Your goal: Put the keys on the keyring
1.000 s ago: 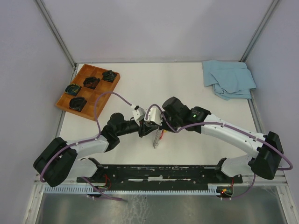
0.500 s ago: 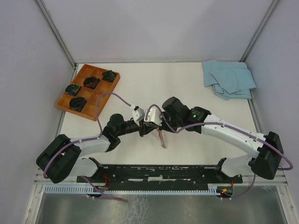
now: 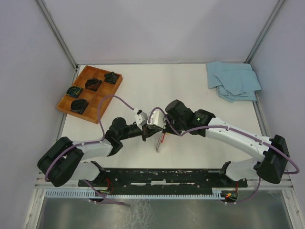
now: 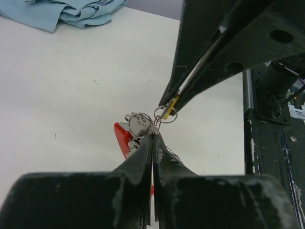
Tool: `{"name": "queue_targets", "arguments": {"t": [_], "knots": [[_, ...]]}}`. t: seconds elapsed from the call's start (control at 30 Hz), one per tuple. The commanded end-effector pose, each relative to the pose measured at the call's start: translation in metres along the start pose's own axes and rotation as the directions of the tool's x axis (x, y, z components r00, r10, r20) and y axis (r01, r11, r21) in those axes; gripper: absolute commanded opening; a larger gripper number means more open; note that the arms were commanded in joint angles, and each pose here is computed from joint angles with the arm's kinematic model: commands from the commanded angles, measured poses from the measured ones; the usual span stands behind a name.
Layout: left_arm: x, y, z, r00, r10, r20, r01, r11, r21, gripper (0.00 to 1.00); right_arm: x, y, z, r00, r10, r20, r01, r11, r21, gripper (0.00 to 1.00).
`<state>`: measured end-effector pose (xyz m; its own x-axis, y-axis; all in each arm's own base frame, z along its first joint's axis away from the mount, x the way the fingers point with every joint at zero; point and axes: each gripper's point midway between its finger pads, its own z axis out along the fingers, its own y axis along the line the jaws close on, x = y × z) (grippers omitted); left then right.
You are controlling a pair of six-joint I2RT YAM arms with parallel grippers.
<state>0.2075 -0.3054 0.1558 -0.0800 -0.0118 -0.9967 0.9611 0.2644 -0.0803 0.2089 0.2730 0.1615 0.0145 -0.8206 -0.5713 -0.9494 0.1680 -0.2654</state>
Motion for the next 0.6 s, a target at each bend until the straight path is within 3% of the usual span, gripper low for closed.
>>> {"name": "queue_targets", "arguments": {"t": [0.0, 0.37, 0.57], "knots": [[-0.026, -0.016, 0.001, 0.989, 0.118, 0.094, -0.124, 0.99, 0.059, 0.03, 0.003, -0.022, -0.013, 1.0, 0.029, -0.012, -0.027, 0.993, 0.115, 0.01], [-0.034, -0.023, -0.001, 0.983, 0.102, 0.155, -0.112, 0.992, 0.054, 0.03, 0.012, -0.013, -0.006, 0.998, 0.063, -0.015, -0.061, 0.995, 0.076, 0.01], [-0.029, -0.019, 0.003, 0.988, 0.082, 0.131, -0.088, 0.995, 0.043, 0.04, -0.009, -0.015, -0.012, 0.997, 0.054, 0.063, -0.059, 0.996, 0.071, 0.01]]}}
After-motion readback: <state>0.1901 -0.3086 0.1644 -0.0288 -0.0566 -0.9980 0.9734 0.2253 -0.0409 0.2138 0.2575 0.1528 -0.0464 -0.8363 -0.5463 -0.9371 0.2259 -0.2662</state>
